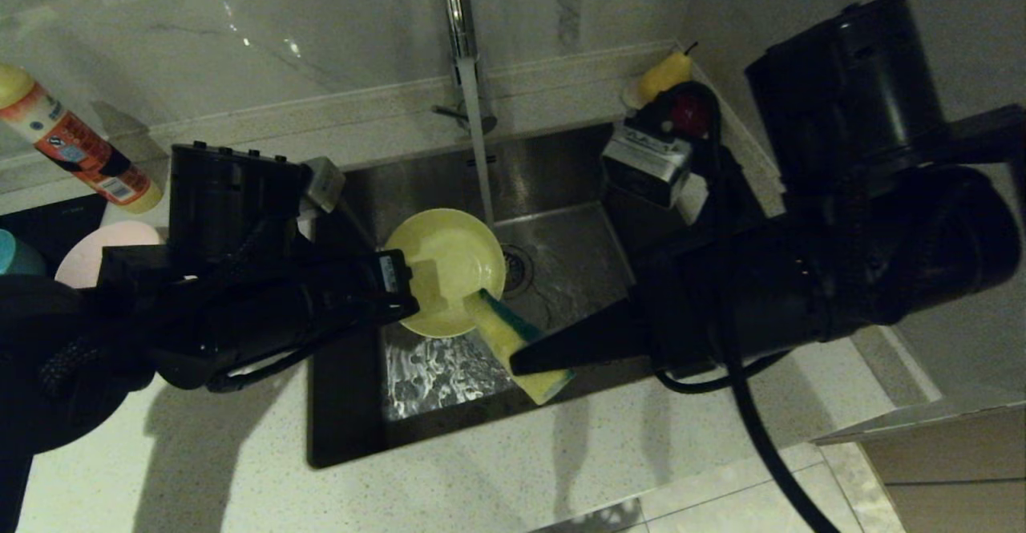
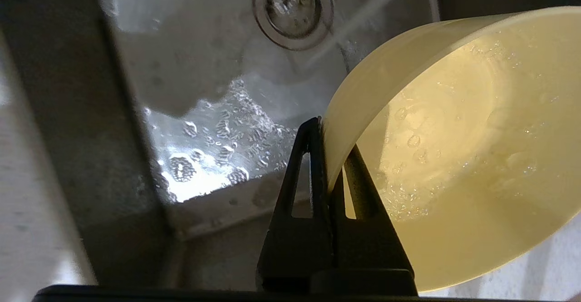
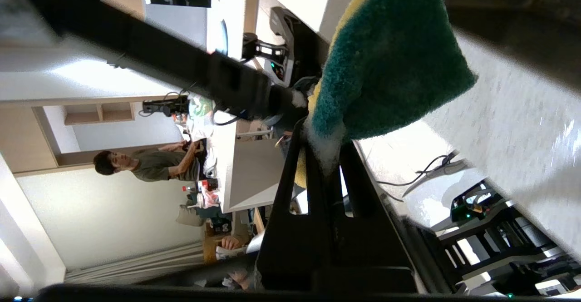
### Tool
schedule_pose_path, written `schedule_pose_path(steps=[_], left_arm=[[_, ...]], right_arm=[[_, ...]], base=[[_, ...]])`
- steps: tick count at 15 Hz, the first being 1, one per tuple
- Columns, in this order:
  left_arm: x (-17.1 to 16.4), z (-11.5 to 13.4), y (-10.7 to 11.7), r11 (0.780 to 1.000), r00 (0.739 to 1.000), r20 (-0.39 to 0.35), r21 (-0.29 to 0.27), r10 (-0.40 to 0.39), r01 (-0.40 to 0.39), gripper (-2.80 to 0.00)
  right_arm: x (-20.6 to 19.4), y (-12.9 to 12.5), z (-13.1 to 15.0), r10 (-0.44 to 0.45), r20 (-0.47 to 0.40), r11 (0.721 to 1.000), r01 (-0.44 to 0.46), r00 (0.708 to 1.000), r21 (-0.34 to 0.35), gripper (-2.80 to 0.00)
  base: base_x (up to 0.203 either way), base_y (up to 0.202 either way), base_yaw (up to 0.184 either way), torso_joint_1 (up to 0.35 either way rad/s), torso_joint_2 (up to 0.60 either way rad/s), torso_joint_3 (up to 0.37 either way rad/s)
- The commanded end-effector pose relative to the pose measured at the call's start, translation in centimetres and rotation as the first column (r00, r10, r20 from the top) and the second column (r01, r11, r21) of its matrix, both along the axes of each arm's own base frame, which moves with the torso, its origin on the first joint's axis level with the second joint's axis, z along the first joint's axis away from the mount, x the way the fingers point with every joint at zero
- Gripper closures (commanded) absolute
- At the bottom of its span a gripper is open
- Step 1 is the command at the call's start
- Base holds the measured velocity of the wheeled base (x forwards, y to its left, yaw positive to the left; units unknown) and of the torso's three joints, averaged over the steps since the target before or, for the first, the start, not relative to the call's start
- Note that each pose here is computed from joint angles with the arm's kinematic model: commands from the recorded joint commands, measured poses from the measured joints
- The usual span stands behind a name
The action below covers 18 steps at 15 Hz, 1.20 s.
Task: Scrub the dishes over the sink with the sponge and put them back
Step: Wipe the bowl
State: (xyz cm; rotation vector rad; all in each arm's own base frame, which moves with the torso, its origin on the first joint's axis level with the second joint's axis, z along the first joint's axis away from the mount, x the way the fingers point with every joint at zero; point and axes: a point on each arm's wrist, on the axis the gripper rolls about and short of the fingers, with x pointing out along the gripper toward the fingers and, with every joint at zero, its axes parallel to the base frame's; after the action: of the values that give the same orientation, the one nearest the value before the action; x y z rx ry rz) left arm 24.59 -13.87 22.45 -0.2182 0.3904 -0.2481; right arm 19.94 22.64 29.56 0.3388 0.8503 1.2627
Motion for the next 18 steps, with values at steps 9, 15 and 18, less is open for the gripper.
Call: schedule_pose_path(steps=[9,15,18], left_arm=[[-1.1,-1.4,-1.5,0.998,0.997,0.042,-0.016,-0.063,0.063,0.0],[-2.9,-1.8,-0.8,0.996,0.995,0.038,0.008,-0.089,0.089,0.0],[-3.6,-2.0,-0.7,0.992,0.992,0.053,0.052,-0.116,0.114,0.0]], right_arm=[[3.8,4.4,-3.6,-0.01,-0.061,0.997,0.006,0.998,-0.073,0.0],[3.9,4.3,-3.5,-0.013,-0.056,0.998,0.009,0.998,-0.067,0.0],[4.3,4.5,-3.8,-0.019,-0.056,0.997,0.016,0.998,-0.07,0.0]], base=[[0.0,0.0,0.0,0.0,0.0,0.0],[0.0,0.0,0.0,0.0,0.0,0.0],[0.0,0.0,0.0,0.0,0.0,0.0]])
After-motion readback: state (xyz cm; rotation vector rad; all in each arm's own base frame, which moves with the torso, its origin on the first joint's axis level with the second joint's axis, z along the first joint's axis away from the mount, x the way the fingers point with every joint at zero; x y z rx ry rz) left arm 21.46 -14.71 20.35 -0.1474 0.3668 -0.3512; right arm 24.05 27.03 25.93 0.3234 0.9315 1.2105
